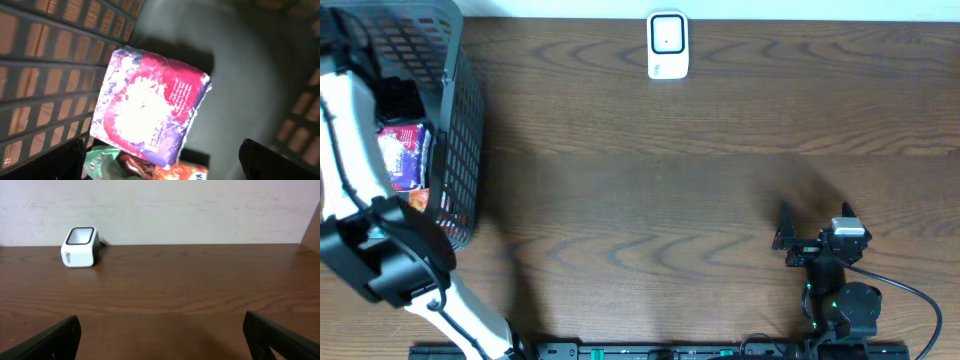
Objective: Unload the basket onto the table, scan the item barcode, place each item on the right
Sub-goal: 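Grasp the purple-red wipes pack in the basket with the left gripper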
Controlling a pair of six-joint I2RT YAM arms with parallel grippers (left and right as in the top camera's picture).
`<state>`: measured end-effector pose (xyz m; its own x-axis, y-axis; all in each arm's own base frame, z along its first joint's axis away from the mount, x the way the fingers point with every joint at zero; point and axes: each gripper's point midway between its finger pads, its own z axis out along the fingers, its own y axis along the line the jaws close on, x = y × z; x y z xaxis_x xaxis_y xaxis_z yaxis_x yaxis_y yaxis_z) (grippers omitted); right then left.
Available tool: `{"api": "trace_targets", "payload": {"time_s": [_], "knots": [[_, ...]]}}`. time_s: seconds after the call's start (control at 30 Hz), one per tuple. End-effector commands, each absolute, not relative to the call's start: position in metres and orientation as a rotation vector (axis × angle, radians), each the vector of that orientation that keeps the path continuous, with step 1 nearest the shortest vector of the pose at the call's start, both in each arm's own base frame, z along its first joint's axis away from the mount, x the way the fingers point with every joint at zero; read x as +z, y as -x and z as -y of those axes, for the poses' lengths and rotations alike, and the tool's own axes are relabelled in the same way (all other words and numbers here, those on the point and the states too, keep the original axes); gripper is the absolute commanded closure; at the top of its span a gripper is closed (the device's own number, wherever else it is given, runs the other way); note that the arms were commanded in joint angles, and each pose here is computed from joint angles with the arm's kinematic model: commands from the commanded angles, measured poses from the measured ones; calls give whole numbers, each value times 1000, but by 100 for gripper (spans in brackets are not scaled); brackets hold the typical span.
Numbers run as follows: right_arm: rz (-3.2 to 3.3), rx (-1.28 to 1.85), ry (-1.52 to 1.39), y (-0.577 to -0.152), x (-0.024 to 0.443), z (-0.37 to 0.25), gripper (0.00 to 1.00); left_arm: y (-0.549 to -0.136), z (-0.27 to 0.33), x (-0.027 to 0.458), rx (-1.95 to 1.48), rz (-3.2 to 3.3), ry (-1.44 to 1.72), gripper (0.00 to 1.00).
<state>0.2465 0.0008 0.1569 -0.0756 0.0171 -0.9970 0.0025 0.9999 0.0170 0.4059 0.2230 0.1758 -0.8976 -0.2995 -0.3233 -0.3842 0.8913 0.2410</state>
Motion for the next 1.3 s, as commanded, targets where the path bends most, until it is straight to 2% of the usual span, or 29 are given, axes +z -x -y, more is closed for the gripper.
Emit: {"api": "trace_targets", "payload": {"time_s": [0.0, 0.27, 0.8, 1.07, 1.27], "knots": [[-1647, 21, -28, -246, 156, 0, 1, -397, -236, 152, 634, -2871, 474, 2], [-1647, 21, -28, -246, 156, 0, 1, -395, -237, 110, 629, -2979, 464, 2], [-1647, 21, -28, -246, 156, 0, 1, -388, -240, 57, 609, -3092, 463, 1], [-1647, 21, -28, -246, 156, 0, 1, -369, -253, 51, 599, -3121, 547, 1], [-1647, 21, -28, -246, 156, 0, 1, -354, -246, 25, 509, -3168, 570, 2]]}}
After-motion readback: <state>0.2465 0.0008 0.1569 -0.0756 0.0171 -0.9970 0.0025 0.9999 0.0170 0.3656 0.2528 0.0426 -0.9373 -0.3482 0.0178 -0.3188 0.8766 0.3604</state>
